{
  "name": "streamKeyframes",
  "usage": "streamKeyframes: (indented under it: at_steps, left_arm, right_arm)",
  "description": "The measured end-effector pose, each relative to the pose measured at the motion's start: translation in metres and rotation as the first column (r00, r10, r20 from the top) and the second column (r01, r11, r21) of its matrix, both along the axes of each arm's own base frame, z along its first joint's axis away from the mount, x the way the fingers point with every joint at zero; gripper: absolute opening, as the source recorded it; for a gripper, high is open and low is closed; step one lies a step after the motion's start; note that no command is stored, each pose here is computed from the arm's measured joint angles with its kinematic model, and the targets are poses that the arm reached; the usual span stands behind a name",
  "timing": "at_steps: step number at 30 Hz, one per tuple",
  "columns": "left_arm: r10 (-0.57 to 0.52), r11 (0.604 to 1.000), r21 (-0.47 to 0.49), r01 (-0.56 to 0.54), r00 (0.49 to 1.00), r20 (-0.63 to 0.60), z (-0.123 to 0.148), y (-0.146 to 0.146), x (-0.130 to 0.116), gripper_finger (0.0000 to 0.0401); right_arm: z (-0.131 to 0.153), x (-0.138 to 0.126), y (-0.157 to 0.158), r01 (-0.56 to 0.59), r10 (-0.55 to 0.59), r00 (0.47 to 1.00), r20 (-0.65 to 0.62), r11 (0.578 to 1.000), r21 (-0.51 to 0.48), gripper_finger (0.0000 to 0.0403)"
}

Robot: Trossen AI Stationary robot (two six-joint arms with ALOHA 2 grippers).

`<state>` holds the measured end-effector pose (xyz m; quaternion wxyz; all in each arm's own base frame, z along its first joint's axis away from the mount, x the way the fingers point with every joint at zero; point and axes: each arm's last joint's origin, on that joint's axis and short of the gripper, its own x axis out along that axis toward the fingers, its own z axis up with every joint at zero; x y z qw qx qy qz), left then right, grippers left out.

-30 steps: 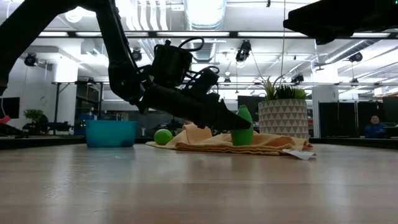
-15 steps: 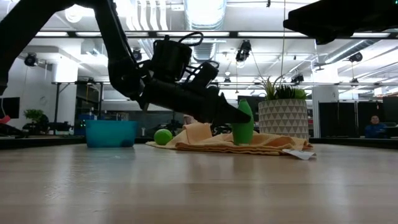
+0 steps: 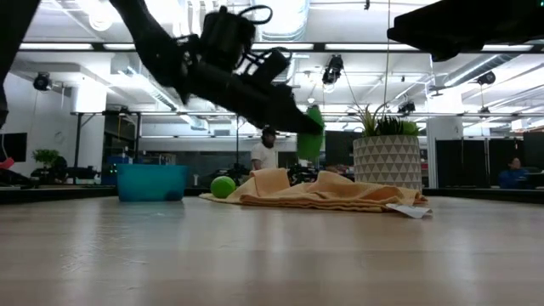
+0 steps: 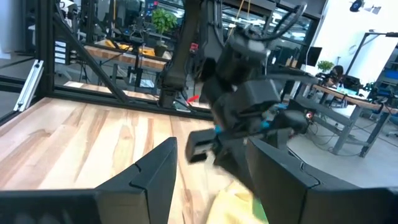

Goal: Pick and placing Produce into tupperware
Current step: Put the green corn into the blue bin

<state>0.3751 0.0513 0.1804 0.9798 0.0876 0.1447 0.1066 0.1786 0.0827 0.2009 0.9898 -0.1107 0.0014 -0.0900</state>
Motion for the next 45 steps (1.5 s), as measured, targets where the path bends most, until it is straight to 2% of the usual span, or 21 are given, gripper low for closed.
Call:
streamKeyframes:
  at_steps: [6, 11, 16, 20, 22, 28, 35, 41, 45]
  left_arm:
    - [0.178, 0.983, 0.068, -0.171, 0.977, -0.121, 0.026, 0.002, -0.023, 0.0187]
    - [0.31, 0.947, 0.132, -0.292, 0.939, -0.146, 0.043, 0.003, -0.048, 0.0186]
    - [0.431, 0.895, 0.177, -0.409, 0.895, -0.116, 0.059, 0.004, -0.079, 0.0186]
    - [0.556, 0.821, 0.222, -0.527, 0.826, -0.096, 0.065, 0.009, -0.105, 0.0186]
    - [0.591, 0.796, 0.224, -0.562, 0.802, -0.087, 0.067, 0.012, -0.118, 0.0186]
    - [0.674, 0.734, 0.176, -0.656, 0.736, -0.063, 0.065, 0.027, -0.152, 0.0186]
    - [0.754, 0.657, 0.154, -0.738, 0.647, -0.116, 0.046, 0.048, -0.178, 0.0186]
    - [0.833, 0.543, 0.123, -0.831, 0.516, -0.199, 0.028, 0.07, -0.19, 0.0186]
    - [0.857, 0.493, 0.114, -0.862, 0.459, -0.235, 0.018, 0.08, -0.191, 0.0186]
  right_arm:
    - [0.0, 0.0, 0.0, 0.0, 0.0, 1.0, -0.003, 1.0, -0.001, 0.0187]
    - [-0.001, 0.0, 0.0, 0.0, 0.0, 1.0, -0.01, 1.0, -0.001, 0.0187]
    - [-0.001, 0.0, 0.0, 0.0, 0.0, 1.0, -0.009, 1.0, 0.002, 0.0187]
    - [-0.001, 0.0, 0.0, -0.001, 0.001, 1.0, -0.008, 1.0, 0.005, 0.0187]
    - [-0.001, 0.0, 0.0, 0.0, 0.0, 1.0, -0.008, 1.0, 0.009, 0.0187]
    - [-0.001, 0.0, 0.0, -0.001, 0.001, 1.0, -0.008, 1.0, 0.013, 0.0187]
    - [-0.001, 0.0, 0.0, 0.0, 0.0, 1.0, -0.011, 1.0, 0.011, 0.0187]
    - [0.0, 0.001, 0.0, 0.0, 0.0, 1.0, -0.006, 1.0, 0.013, 0.0187]
    - [0.0, 0.001, 0.0, 0.0, 0.001, 1.0, -0.006, 1.0, 0.013, 0.0187]
